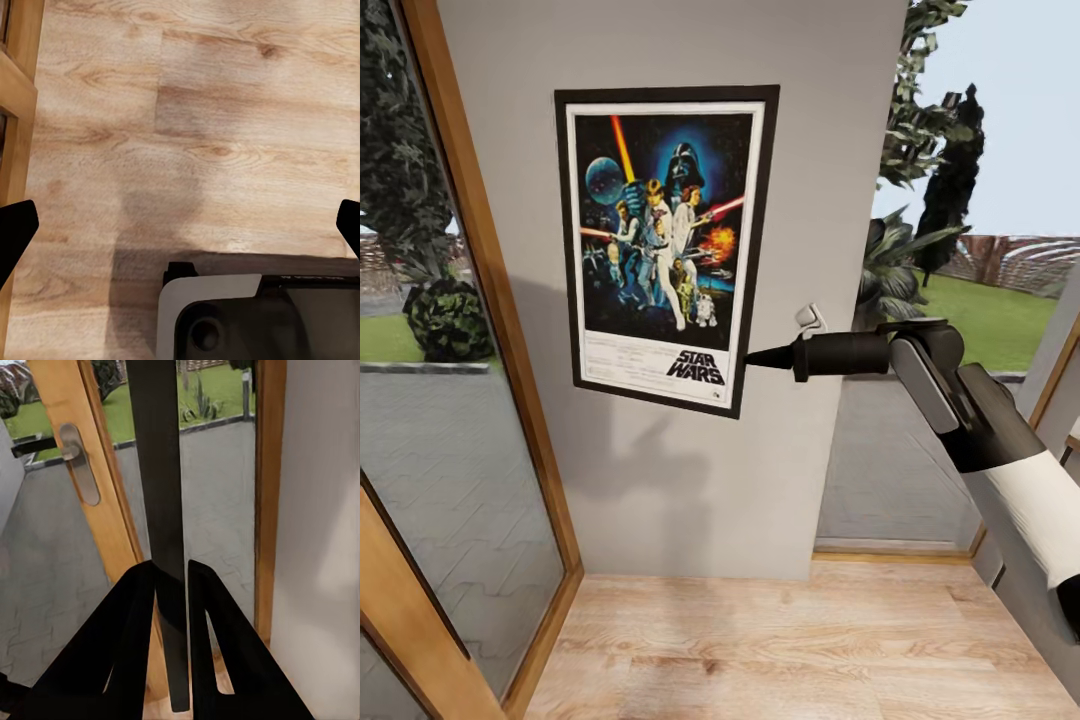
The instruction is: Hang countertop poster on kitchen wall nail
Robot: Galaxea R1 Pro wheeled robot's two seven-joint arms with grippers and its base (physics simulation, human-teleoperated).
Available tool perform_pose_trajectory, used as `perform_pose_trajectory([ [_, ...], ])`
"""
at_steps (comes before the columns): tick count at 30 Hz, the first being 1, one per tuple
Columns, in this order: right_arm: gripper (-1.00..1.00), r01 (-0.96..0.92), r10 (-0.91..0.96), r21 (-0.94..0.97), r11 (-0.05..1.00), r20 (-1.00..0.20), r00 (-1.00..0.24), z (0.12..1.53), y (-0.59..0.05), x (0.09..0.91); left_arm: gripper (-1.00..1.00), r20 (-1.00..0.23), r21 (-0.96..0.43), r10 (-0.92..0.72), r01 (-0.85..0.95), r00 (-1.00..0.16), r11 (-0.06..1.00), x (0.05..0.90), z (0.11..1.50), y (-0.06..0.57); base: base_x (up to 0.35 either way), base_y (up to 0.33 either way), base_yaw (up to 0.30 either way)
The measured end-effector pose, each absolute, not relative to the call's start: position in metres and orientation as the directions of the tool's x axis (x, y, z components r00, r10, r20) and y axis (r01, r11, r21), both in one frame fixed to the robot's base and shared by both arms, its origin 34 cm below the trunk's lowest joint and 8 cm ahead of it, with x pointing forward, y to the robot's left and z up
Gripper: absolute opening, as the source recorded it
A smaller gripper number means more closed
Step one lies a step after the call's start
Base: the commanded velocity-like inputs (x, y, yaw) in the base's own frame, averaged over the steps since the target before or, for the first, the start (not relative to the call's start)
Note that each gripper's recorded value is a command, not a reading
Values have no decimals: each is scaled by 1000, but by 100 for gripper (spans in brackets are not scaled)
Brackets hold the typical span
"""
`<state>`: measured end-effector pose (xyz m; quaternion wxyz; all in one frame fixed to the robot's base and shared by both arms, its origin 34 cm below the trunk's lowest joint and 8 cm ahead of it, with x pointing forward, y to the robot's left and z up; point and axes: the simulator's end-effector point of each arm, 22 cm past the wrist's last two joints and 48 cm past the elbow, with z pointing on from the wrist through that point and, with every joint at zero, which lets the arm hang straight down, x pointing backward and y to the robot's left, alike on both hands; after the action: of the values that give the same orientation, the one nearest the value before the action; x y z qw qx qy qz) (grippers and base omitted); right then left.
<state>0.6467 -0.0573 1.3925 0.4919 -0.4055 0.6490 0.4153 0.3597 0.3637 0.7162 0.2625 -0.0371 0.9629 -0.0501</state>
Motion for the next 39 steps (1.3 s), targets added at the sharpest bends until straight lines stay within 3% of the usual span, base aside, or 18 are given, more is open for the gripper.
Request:
perform_pose_trajectory([
  [28,-100,-937,-118,132,323,-977,-178,1397,-58,645,100,-504,-115,-99,-47,-858,992,360,717,365,2,0,0],
  [39,-100,-937,-118,131,324,-977,-177,1398,-58,645,100,-505,-115,-100,-48,-858,992,360,717,366,238,0,0],
])
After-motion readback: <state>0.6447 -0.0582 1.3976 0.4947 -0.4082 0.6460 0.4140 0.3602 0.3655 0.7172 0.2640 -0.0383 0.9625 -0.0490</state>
